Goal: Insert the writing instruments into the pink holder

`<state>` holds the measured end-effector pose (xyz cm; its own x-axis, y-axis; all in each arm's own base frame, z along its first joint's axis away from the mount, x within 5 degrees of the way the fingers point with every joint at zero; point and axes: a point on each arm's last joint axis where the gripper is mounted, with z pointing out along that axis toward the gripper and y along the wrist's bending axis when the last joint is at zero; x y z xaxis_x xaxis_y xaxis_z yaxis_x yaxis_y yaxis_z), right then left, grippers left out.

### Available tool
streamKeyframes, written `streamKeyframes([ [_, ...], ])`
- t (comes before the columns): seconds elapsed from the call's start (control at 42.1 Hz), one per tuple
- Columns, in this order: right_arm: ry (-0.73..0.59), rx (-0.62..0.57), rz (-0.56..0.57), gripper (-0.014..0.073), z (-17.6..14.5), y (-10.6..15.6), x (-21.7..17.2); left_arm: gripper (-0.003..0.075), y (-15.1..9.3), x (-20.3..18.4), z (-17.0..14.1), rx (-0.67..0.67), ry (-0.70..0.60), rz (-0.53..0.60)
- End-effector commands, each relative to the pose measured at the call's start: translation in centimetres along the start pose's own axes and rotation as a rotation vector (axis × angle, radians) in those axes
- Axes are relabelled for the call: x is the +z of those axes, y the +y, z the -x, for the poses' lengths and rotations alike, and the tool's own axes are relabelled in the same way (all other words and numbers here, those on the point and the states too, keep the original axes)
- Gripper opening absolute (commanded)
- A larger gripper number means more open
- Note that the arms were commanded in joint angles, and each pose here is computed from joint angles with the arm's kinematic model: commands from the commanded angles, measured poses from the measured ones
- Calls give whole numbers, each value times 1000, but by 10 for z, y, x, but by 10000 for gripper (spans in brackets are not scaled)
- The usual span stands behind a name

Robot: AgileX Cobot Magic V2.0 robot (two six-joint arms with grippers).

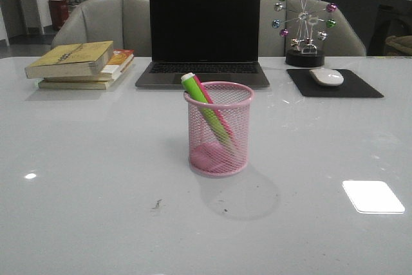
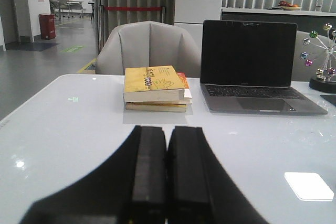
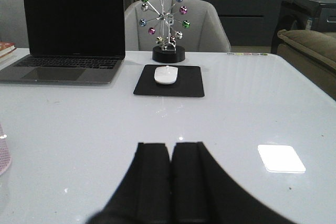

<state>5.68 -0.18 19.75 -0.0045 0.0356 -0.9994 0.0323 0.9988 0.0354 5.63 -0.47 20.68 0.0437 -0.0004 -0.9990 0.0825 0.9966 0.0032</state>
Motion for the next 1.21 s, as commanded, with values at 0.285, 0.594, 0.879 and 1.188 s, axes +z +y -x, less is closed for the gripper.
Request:
streamKeyframes([
  [0.285, -155, -8, -4, 68, 16, 0, -3, 100, 0, -2, 9, -16, -107, 5],
  [0.594, -202, -26, 16, 68, 20, 1, -4, 100, 0, -2, 9, -16, -107, 5],
  [0.879, -202, -18, 48, 68, 20, 3, -4, 100, 0, -2, 9, -16, -107, 5],
  [1.188, -207, -22, 46, 68, 21, 3, -4, 100, 0, -2, 9, -16, -107, 5],
])
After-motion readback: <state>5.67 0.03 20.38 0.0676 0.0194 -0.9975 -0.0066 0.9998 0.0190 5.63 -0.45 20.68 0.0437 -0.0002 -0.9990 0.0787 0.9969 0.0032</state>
